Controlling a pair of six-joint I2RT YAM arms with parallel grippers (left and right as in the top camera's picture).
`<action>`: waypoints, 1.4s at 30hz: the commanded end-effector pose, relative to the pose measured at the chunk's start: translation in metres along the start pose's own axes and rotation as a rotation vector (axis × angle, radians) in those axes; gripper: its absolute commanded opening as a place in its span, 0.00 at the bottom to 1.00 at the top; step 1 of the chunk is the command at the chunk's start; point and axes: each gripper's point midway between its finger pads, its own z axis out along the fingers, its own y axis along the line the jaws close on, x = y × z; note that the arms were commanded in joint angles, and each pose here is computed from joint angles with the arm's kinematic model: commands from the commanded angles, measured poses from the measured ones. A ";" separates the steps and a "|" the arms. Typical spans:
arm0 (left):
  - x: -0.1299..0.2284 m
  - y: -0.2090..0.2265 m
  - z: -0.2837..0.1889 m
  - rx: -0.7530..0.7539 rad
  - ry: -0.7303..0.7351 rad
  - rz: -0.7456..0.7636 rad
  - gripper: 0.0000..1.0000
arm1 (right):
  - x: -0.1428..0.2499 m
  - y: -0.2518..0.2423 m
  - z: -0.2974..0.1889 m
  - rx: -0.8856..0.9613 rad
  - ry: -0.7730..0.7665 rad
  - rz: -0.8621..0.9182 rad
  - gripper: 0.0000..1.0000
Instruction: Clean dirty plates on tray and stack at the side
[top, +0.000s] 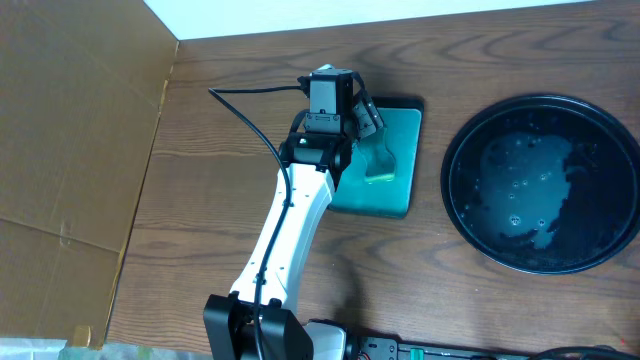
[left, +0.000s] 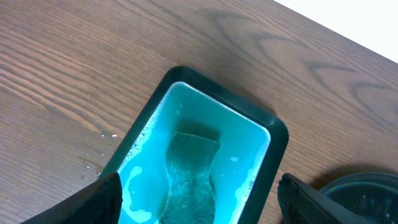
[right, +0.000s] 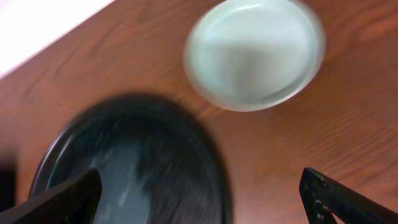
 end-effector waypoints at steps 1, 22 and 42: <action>-0.005 0.003 0.001 -0.017 -0.012 0.005 0.80 | 0.033 0.027 -0.019 -0.060 0.051 -0.180 0.99; -0.005 0.003 0.001 -0.017 -0.012 0.005 0.80 | 0.076 0.044 -0.037 -0.100 0.155 -0.318 0.99; -0.005 0.003 0.001 -0.017 -0.012 0.005 0.80 | 0.111 0.025 -0.026 -0.306 -0.411 -0.376 0.99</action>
